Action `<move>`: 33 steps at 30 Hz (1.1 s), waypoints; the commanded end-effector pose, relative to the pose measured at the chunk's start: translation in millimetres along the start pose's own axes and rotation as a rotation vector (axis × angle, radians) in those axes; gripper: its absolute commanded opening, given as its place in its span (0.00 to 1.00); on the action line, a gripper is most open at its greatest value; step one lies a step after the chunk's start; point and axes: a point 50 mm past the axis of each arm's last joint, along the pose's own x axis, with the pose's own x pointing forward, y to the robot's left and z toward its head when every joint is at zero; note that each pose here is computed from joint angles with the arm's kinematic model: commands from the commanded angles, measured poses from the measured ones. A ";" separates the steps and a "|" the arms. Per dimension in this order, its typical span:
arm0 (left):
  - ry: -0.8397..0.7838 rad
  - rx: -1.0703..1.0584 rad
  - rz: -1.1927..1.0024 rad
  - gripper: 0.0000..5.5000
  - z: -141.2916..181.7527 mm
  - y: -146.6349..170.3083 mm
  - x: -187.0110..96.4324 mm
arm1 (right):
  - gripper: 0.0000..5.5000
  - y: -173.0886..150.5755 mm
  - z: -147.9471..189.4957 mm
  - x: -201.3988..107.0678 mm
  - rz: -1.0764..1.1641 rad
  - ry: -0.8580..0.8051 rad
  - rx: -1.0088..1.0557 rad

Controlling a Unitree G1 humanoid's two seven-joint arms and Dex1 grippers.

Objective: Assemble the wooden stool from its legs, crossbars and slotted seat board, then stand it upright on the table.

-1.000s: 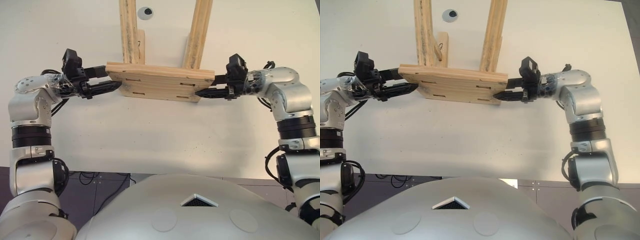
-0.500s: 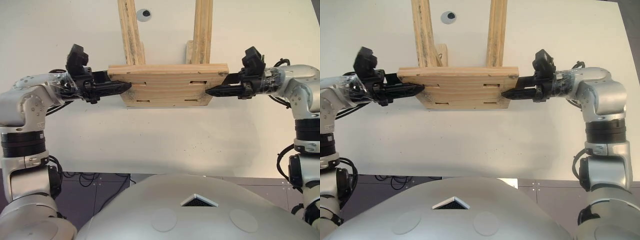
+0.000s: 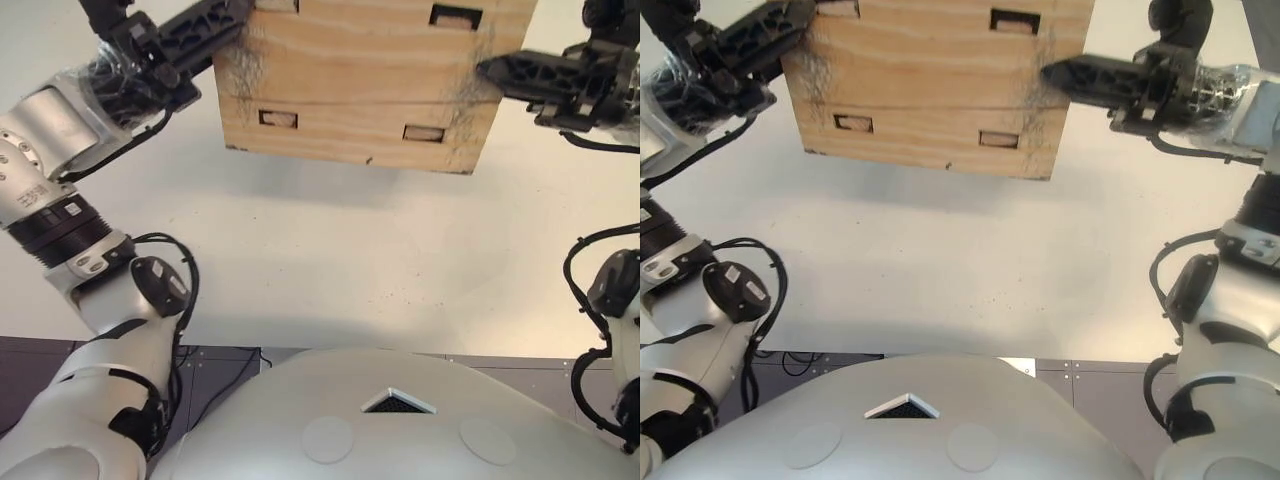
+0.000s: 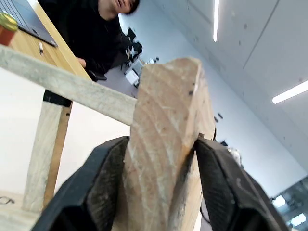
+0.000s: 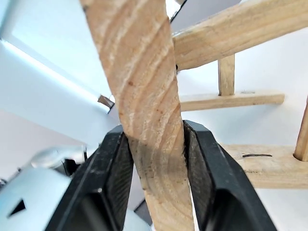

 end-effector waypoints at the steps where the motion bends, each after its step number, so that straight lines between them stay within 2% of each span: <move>1: 0.002 -0.257 0.261 0.39 -27.4 12.8 37.2 | 0.26 -0.9 13.2 38.9 0.175 -0.010 0.168; 6: -0.132 -0.302 0.427 0.36 3.2 1.9 46.8 | 0.24 -9.4 26.3 42.9 0.133 -0.082 0.257; 15: -0.159 -0.303 0.629 0.36 22.5 22.3 43.9 | 0.24 -23.1 34.9 59.6 -0.012 -0.092 0.402; 16: -0.160 -0.309 0.633 0.43 24.1 25.5 45.8 | 0.24 -24.6 35.4 61.7 -0.032 -0.091 0.417; 23: -0.213 -0.343 0.683 0.62 34.5 60.1 58.7 | 0.24 -40.7 32.6 73.8 -0.129 -0.147 0.453; 27: -0.239 -0.330 0.649 0.75 41.6 63.1 67.4 | 0.24 -50.7 30.5 74.4 -0.208 -0.181 0.466; 28: -0.252 -0.330 0.635 0.78 44.0 62.9 69.1 | 0.31 -53.1 30.7 74.1 -0.231 -0.193 0.461; 33: -0.360 -0.349 0.600 0.94 57.7 63.0 71.8 | 0.50 -60.7 32.6 71.6 -0.277 -0.252 0.466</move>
